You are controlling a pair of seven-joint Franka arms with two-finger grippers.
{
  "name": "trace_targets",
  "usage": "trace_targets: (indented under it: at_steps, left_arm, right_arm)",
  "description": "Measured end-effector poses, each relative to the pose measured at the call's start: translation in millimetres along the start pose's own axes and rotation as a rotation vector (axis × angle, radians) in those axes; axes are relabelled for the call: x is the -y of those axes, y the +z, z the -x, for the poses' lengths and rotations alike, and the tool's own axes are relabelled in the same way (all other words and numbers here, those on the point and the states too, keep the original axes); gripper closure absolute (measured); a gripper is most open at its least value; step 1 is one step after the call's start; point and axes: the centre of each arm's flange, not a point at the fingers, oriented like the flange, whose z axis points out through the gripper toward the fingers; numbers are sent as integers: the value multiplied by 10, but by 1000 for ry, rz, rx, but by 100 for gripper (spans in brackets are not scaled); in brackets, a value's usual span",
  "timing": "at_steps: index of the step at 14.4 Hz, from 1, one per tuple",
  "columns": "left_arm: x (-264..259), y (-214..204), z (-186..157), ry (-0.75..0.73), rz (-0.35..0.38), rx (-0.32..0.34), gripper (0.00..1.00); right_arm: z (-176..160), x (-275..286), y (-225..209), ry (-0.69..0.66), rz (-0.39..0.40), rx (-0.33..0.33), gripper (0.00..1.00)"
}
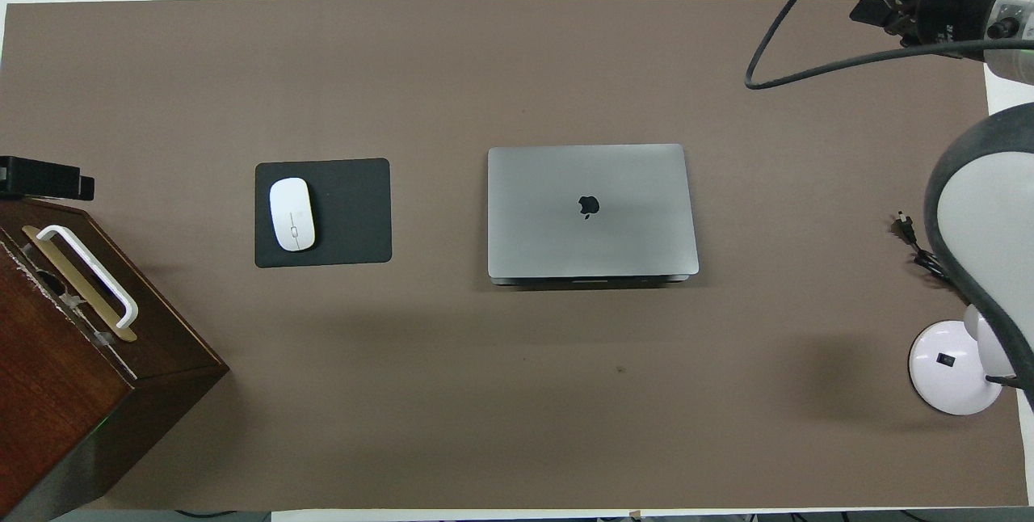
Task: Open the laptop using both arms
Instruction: 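Move the right gripper toward the laptop while the left gripper advances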
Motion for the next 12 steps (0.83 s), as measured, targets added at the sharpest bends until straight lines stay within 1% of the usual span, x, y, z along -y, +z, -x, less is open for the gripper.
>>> trace_targets:
  at_steps: [2, 3, 6, 7, 8, 10, 11, 12]
  left_arm:
    - [-30, -16, -27, 6, -2, -21, 0]
    - [-42, -17, -33, 8, -2, -25, 0]
    - [-64, -15, -41, -1, -2, -30, 0]
    - [-66, -14, -43, -14, -2, -31, 7]
    - [-67, -12, -43, -24, -2, -30, 22]
    - [-67, 2, -41, -33, -2, -28, 45]
    - [-67, 7, -41, -34, -2, -27, 59]
    - [-69, 9, -41, -34, -2, -26, 70]
  right_arm:
    - [-10, 15, 15, 151, -104, 2, 0]
    - [22, 20, 59, 210, -143, 0, 0]
    - [274, -4, 355, 341, -224, -12, 0]
    - [391, -28, 469, 370, -235, -13, 0]
    - [496, -60, 561, 389, -235, -8, 0]
    - [641, -167, 657, 432, -230, 12, 0]
    - [707, -237, 666, 467, -233, 20, 0]
    - [799, -304, 666, 503, -240, 32, 0]
